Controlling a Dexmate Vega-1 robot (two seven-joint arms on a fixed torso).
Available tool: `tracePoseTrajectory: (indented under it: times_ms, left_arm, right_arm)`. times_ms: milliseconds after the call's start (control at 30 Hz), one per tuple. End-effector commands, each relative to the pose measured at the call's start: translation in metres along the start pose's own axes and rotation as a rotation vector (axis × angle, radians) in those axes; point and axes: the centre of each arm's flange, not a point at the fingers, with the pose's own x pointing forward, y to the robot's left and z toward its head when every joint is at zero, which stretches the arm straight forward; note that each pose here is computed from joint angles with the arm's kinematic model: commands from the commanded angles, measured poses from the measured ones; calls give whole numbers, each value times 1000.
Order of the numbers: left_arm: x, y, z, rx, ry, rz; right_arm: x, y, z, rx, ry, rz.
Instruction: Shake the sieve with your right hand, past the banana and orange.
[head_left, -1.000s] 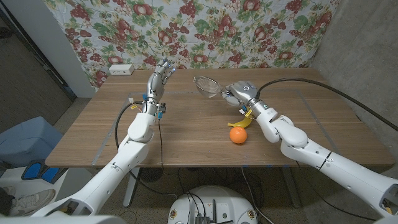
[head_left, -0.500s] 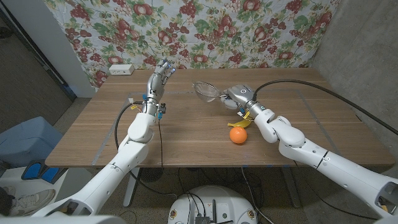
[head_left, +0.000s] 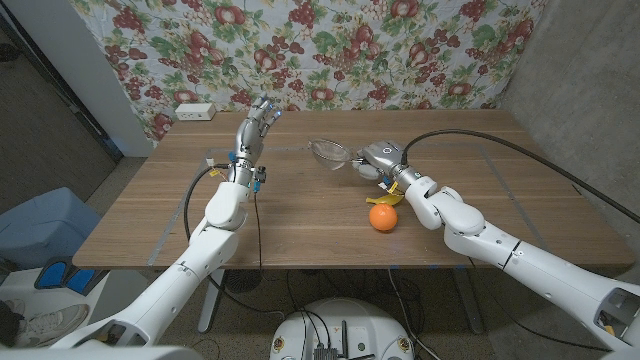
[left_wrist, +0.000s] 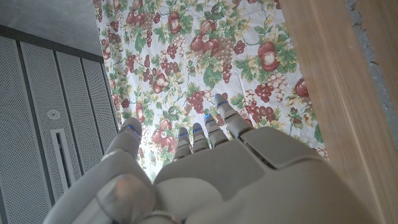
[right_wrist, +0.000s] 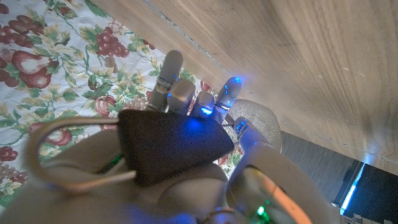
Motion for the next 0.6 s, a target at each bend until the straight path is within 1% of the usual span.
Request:
tracePoseTrajectory:
  times_ms: [33, 333, 600]
  left_arm:
    - [3, 4, -3, -5, 6, 2]
    - [5, 5, -5, -9, 7, -2]
    - [6, 7, -5, -10, 5, -4]
  right_arm:
    - [9, 10, 2, -6, 8, 58]
    - [11, 17, 1, -12, 13, 78]
    - [12, 20, 3, -24, 10, 97]
